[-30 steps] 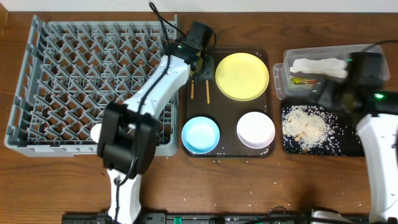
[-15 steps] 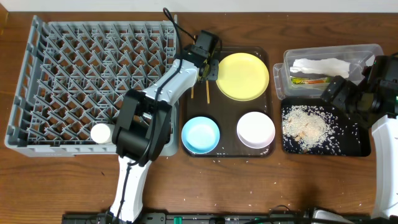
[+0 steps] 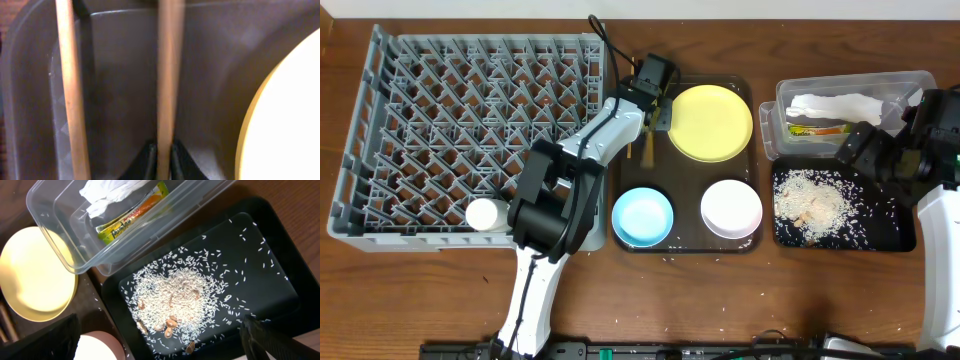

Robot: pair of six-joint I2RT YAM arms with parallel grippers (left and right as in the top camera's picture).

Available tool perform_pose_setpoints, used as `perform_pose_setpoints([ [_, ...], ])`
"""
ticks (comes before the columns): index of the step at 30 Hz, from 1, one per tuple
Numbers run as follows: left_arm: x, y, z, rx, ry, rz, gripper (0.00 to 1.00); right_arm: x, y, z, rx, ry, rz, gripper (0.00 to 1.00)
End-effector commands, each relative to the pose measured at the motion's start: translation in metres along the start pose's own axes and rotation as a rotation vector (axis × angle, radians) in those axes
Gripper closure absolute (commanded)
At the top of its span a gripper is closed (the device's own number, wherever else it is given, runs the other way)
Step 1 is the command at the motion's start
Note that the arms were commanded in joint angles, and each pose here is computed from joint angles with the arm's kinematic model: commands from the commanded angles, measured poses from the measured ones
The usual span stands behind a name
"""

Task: Sort waste into correct bins and load items into the dishwasher
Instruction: 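Reach the left gripper to the chopsticks and grasp one, then place the chopstick into the dish rack with the left gripper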

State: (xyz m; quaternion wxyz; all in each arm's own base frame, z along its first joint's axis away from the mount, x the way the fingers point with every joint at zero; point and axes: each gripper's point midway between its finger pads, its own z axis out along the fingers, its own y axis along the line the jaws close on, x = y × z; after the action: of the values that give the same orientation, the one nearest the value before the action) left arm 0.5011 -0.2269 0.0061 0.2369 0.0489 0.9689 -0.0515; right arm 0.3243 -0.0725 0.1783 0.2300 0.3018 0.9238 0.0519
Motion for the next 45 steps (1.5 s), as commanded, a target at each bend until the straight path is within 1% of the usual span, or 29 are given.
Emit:
perform_pose_setpoints([
  [1, 0.008, 0.001, -0.002, -0.011, 0.035, 0.007, 0.92, -0.004, -0.001, -0.004, -0.006, -0.014, 0.02, 0.01],
  [6, -0.005, -0.001, -0.029, 0.0, 0.004, 0.004, 0.92, -0.004, -0.001, -0.004, -0.006, -0.014, 0.02, 0.01],
  [9, -0.018, -0.003, -0.056, 0.011, -0.03, 0.001, 0.92, -0.004, -0.001, -0.004, -0.006, -0.014, 0.02, 0.01],
  [14, -0.039, 0.006, -0.136, 0.016, -0.103, -0.017, 0.93, -0.004, -0.001, -0.004, -0.006, -0.014, 0.02, 0.01],
  [17, -0.04, 0.026, -0.17, -0.039, -0.12, -0.033, 0.92, -0.004, -0.001, -0.004, -0.006, -0.014, 0.02, 0.01],
  [20, -0.035, 0.06, -0.189, -0.16, -0.11, -0.053, 0.92, -0.004, -0.001, -0.004, -0.006, -0.014, 0.02, 0.01],
  [22, -0.031, 0.078, -0.189, -0.219, -0.09, -0.064, 0.92, -0.004, -0.001, -0.004, -0.006, -0.014, 0.02, 0.01],
  [24, -0.022, 0.092, -0.174, -0.244, -0.046, -0.023, 0.92, -0.004, -0.001, -0.004, -0.006, -0.014, 0.02, 0.01],
  [27, -0.012, 0.099, -0.155, -0.262, 0.006, 0.027, 0.92, -0.004, -0.001, -0.004, -0.006, -0.014, 0.02, 0.01],
  [30, -0.002, 0.11, -0.132, -0.304, 0.06, 0.03, 0.92, -0.004, -0.001, -0.004, -0.006, -0.014, 0.02, 0.01],
  [33, 0.005, 0.118, -0.119, -0.337, 0.088, 0.023, 0.92, -0.004, -0.001, -0.004, -0.006, -0.014, 0.02, 0.01],
  [37, 0.006, 0.118, -0.117, -0.34, 0.089, 0.005, 0.92, -0.004, -0.001, -0.004, -0.006, -0.014, 0.02, 0.01],
  [38, 0.006, 0.118, -0.117, -0.339, 0.089, 0.005, 0.89, -0.004, -0.001, -0.004, -0.006, -0.014, 0.02, 0.01],
  [41, 0.004, 0.118, -0.119, -0.339, 0.086, 0.016, 0.88, -0.004, -0.001, -0.004, -0.006, -0.014, 0.02, 0.01],
  [44, -0.004, 0.116, -0.132, -0.331, 0.055, 0.009, 0.88, -0.004, -0.001, -0.004, -0.006, -0.014, 0.02, 0.01],
  [45, -0.01, 0.113, -0.143, -0.317, 0.029, 0.005, 0.85, -0.004, -0.001, -0.004, -0.006, -0.014, 0.02, 0.01],
])
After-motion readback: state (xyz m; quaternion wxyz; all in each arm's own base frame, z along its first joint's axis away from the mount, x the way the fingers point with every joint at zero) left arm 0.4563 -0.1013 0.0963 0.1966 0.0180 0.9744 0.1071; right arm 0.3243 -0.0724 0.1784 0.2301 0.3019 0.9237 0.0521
